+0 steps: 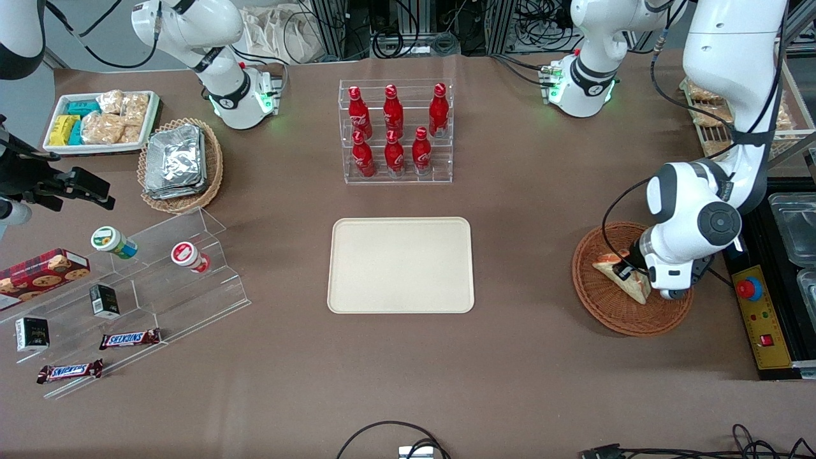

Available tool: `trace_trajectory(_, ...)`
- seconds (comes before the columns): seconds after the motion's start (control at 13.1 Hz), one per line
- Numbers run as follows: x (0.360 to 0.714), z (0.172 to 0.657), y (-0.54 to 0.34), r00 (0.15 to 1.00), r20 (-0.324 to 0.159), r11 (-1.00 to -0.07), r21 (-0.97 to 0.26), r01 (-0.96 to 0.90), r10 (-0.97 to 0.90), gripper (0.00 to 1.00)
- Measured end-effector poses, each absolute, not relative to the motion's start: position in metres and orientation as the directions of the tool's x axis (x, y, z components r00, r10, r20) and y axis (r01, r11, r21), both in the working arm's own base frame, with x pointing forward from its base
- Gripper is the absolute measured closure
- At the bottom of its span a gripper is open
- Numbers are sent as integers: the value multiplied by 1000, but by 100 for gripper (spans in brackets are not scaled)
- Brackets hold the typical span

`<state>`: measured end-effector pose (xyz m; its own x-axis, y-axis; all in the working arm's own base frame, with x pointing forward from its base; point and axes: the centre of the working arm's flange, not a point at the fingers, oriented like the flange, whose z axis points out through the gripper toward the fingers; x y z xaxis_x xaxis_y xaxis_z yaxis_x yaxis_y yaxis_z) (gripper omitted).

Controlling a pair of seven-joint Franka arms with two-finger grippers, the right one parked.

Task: Place sandwich from basket to tray
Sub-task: 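Lower the left gripper and close it on the wrapped sandwich, then lift the sandwich out of the basket and carry it toward the tray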

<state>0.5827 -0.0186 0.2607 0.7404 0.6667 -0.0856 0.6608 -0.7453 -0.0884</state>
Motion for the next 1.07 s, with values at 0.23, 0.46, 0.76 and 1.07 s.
trace_trajectory(0.23,602,327,-24,781,-128,-791,-112,601,611,71)
trace_trajectory(0.46,617,410,-47,882,-135,-891,-105,441,452,81)
trace_trajectory(0.76,612,448,-154,982,-144,-992,-61,111,119,81)
trace_trajectory(1.07,602,431,-252,986,-168,-1000,-4,-19,-18,81)
